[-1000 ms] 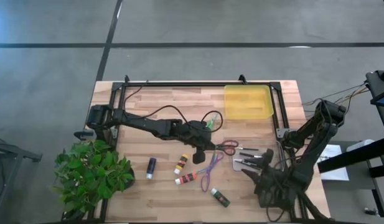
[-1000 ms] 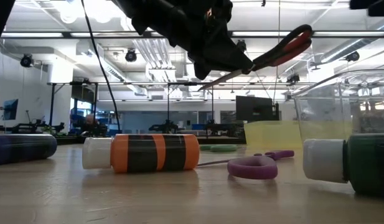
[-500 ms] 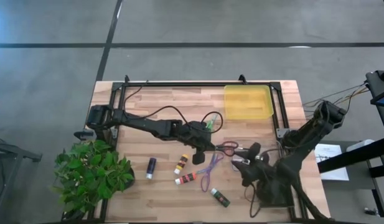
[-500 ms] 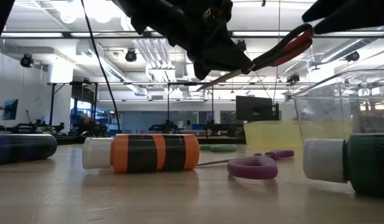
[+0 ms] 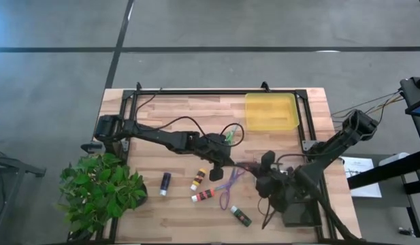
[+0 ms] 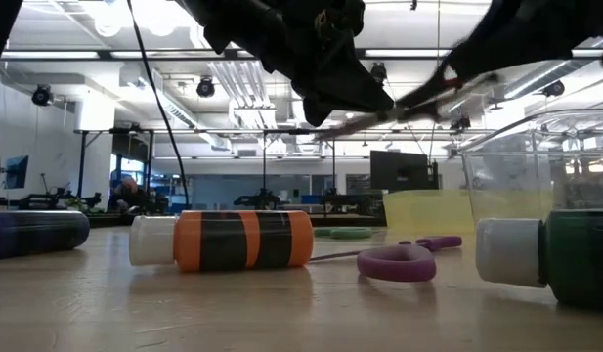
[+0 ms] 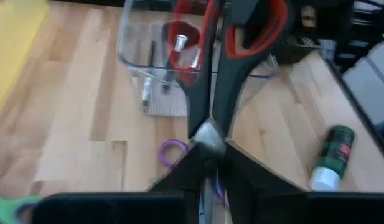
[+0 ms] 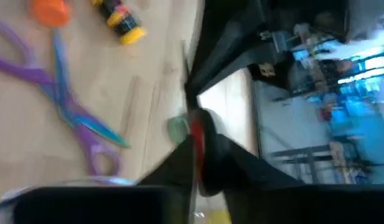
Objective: Pick & Place Paint Supplies
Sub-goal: Put the black scissors into the yellow bin
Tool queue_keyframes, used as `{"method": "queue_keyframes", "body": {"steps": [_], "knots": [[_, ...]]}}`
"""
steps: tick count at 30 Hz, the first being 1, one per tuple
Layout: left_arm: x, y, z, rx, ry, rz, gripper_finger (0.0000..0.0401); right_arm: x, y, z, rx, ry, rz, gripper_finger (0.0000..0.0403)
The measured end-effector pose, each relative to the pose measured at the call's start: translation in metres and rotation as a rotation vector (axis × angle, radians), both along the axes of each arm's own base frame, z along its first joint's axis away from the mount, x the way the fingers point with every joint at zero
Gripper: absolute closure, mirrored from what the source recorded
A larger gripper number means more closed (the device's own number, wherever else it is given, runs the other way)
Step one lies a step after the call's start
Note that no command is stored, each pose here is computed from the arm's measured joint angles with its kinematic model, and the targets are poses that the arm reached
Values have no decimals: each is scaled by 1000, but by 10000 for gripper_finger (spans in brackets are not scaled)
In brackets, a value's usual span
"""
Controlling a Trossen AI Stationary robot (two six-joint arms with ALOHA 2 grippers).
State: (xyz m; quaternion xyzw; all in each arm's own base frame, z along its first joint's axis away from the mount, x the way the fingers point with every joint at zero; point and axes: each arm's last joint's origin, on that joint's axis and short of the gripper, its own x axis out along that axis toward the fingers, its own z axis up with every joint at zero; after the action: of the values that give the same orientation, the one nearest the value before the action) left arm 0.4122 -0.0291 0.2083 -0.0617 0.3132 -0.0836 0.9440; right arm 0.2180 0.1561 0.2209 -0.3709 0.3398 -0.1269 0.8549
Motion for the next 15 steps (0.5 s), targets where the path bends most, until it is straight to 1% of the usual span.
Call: {"method": "queue_keyframes", "body": {"steps": [1, 3, 5, 8, 9, 11, 15], "knots": [[0, 0, 0, -2, -2, -1, 386, 2, 0, 0, 5, 9, 11, 369], [0, 0, 1, -4, -4, -6, 393, 4, -1, 1, 18, 2, 12, 378], [0, 0, 1, -1, -6, -15, 390, 6, -1, 2, 16, -1, 15, 378], [-1, 0, 2, 46, -8, -34, 372, 7, -1, 4, 17, -4, 16, 378], [-3, 1, 3, 77, -1, -27, 364, 8, -1, 5, 19, -8, 14, 378], [-8, 3, 8, 170, 24, 15, 346, 9, -2, 10, 9, -18, 3, 378], [-26, 9, 21, 370, 120, 156, 312, 9, -8, 25, -32, -43, -76, 378]]}}
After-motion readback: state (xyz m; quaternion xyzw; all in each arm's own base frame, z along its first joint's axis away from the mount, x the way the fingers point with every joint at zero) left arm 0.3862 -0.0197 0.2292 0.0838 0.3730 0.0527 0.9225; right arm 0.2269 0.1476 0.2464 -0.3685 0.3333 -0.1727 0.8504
